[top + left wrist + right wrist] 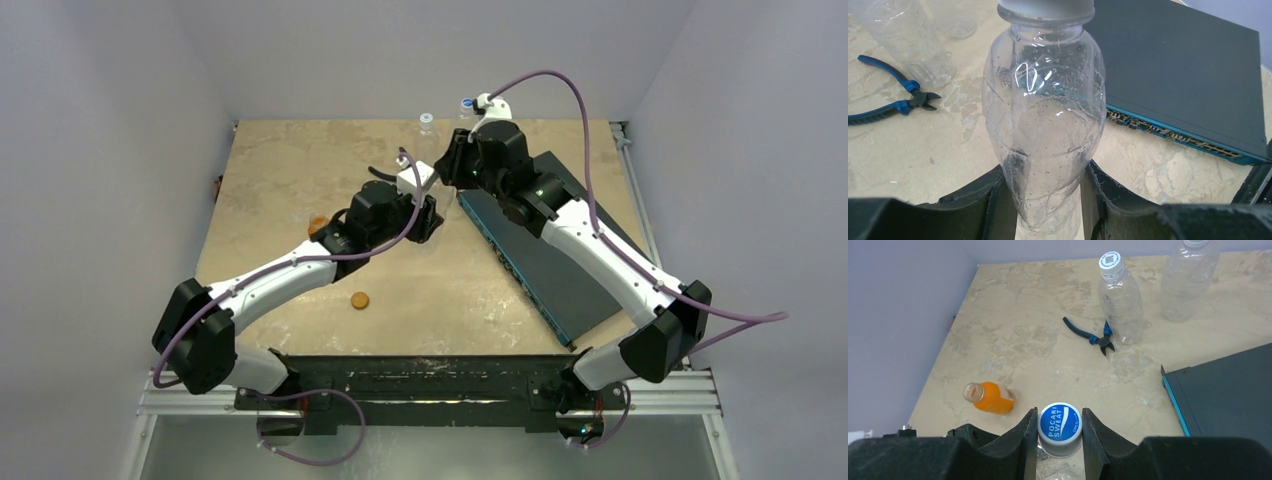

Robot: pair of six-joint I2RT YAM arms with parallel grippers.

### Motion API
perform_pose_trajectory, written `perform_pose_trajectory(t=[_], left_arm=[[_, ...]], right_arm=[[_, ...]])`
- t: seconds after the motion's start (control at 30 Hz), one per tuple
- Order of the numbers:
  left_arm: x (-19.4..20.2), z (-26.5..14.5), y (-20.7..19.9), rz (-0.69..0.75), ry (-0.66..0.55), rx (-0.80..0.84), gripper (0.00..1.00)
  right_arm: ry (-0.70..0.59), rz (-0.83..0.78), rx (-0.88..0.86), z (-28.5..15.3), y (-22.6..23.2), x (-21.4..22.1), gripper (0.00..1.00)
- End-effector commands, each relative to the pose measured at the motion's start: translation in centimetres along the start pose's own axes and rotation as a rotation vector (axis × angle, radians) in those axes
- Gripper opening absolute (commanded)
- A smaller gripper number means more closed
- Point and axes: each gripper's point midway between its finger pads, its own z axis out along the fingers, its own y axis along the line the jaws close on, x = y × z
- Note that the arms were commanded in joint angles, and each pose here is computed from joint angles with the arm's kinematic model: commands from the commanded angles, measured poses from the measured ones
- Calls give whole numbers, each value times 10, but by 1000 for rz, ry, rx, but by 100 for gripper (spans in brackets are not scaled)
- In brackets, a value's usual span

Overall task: Screw on the bottle caps
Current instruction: Screw the bottle cap onto the plastic bottle.

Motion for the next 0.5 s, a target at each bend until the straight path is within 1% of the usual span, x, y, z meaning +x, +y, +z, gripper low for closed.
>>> perform_pose_trajectory(t=[0.0, 0.07, 0.1, 0.13, 0.17, 0.2, 0.23, 0.33, 0.37, 0.47], left_arm=[[-48, 2, -3, 73, -148, -29, 0], [-40, 0, -3, 87, -126, -23, 0], [-37, -2, -2, 95, -120, -25, 0], [-32, -4, -2, 110, -111, -16, 0], [-28, -6, -4, 132, -102, 2, 0], [-24, -9, -6, 154, -99, 20, 0], [-20, -12, -8, 173, -100, 35, 0], [-12, -16, -8, 232, -90, 62, 0], [-10, -17, -10, 246, -87, 75, 0], [-6, -19, -11, 270, -94, 88, 0]], right_arm=[[81, 39, -73, -11, 28, 15, 25], [57, 23, -83, -16, 28, 4, 59], [52, 22, -92, -19, 27, -2, 71], [46, 20, -106, -22, 25, -8, 80], [44, 22, -126, -25, 23, -14, 95], [52, 25, -141, -27, 20, -18, 98], [56, 28, -147, -30, 14, -22, 99], [76, -8, -189, -40, 12, -24, 97], [97, -27, -200, -42, 12, -21, 95], [135, -52, -224, -48, 14, -14, 81]])
